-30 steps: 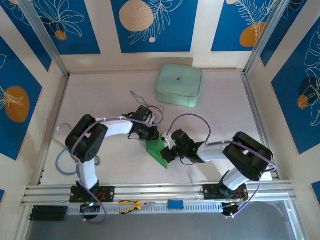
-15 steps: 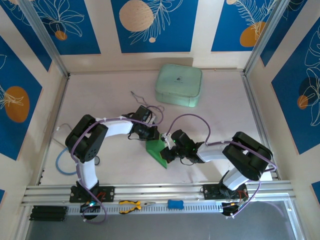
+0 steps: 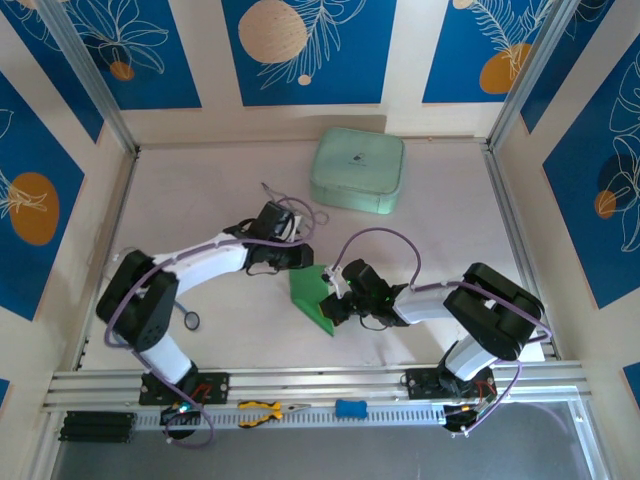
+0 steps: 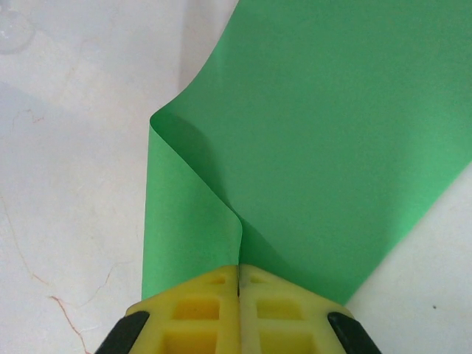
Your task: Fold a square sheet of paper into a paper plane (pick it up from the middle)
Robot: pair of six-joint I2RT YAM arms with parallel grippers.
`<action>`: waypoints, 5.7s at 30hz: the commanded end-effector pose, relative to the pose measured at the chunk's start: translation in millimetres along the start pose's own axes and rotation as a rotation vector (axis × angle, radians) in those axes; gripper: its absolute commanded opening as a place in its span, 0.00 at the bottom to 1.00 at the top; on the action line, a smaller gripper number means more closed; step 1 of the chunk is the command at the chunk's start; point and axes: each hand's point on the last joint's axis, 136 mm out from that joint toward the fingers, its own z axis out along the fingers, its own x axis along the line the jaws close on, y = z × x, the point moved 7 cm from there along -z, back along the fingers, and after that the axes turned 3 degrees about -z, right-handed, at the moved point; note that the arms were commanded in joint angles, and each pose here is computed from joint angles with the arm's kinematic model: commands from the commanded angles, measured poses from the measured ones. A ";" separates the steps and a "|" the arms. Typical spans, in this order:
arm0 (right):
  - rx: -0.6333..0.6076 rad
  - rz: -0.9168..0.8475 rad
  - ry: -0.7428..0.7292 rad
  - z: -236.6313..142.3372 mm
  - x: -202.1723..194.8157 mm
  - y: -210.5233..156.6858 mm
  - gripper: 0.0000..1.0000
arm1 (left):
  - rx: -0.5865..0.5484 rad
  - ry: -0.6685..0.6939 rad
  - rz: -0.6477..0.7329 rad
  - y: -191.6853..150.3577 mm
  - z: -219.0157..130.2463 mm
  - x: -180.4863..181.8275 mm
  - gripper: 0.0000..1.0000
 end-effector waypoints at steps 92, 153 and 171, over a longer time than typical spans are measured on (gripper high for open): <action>0.158 0.309 0.188 -38.8 49.4 8.7 0.10 | 0.025 -0.139 -0.275 -129.1 39.1 54.0 0.00; 0.323 0.525 0.074 -36.7 13.3 -59.8 0.09 | 0.050 -0.077 -0.282 -126.5 44.8 56.2 0.00; 0.222 0.480 0.153 -34.5 30.7 -2.0 0.09 | 0.054 -0.082 -0.272 -126.0 44.6 54.8 0.00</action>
